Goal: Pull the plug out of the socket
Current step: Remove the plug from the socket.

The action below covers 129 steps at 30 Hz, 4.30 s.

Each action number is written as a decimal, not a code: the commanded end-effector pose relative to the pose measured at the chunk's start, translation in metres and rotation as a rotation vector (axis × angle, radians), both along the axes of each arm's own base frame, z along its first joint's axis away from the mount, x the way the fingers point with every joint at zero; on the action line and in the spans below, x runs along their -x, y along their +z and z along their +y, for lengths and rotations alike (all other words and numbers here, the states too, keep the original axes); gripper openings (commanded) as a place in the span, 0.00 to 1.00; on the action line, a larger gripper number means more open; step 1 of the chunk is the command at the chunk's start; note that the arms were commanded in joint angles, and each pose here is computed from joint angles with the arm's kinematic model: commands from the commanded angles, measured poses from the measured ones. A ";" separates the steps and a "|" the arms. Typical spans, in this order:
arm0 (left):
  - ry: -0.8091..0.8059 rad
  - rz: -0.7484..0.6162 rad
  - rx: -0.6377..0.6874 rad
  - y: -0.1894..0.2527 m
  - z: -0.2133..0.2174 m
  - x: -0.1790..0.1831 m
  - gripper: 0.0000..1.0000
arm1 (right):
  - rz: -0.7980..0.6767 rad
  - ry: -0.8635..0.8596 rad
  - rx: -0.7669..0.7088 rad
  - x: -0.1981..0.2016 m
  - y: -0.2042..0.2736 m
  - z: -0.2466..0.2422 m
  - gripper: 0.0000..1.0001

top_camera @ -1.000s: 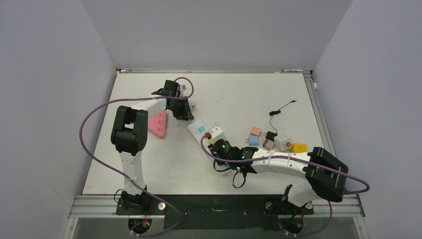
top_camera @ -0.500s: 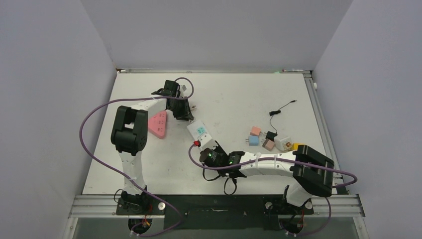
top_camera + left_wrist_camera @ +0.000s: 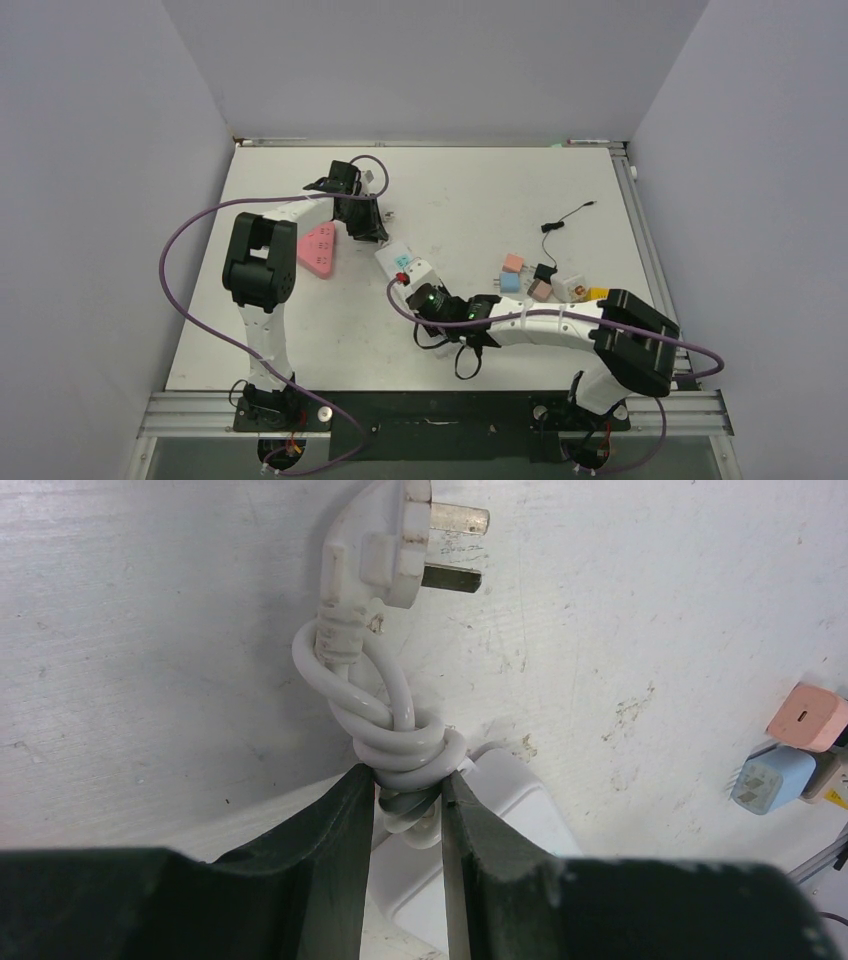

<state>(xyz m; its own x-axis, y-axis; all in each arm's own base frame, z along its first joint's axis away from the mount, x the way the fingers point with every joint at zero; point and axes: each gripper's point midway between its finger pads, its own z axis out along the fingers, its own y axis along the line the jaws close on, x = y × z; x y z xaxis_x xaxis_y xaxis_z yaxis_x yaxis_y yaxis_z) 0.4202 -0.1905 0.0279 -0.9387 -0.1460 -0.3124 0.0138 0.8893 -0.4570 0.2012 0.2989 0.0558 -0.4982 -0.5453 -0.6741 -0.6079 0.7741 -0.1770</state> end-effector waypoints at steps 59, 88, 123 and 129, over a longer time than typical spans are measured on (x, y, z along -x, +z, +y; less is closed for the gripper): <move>0.040 -0.017 -0.111 -0.018 0.028 -0.012 0.00 | -0.020 0.044 0.107 -0.002 -0.006 0.009 0.05; 0.040 -0.020 -0.107 -0.016 0.028 -0.013 0.00 | 0.354 0.219 -0.352 0.015 0.010 0.035 0.05; 0.058 -0.016 -0.115 -0.018 0.036 -0.015 0.00 | 0.273 -0.093 -0.289 -0.028 0.003 -0.022 0.05; 0.059 -0.015 -0.115 -0.018 0.037 -0.015 0.00 | 0.242 -0.160 -0.240 -0.029 0.003 -0.026 0.05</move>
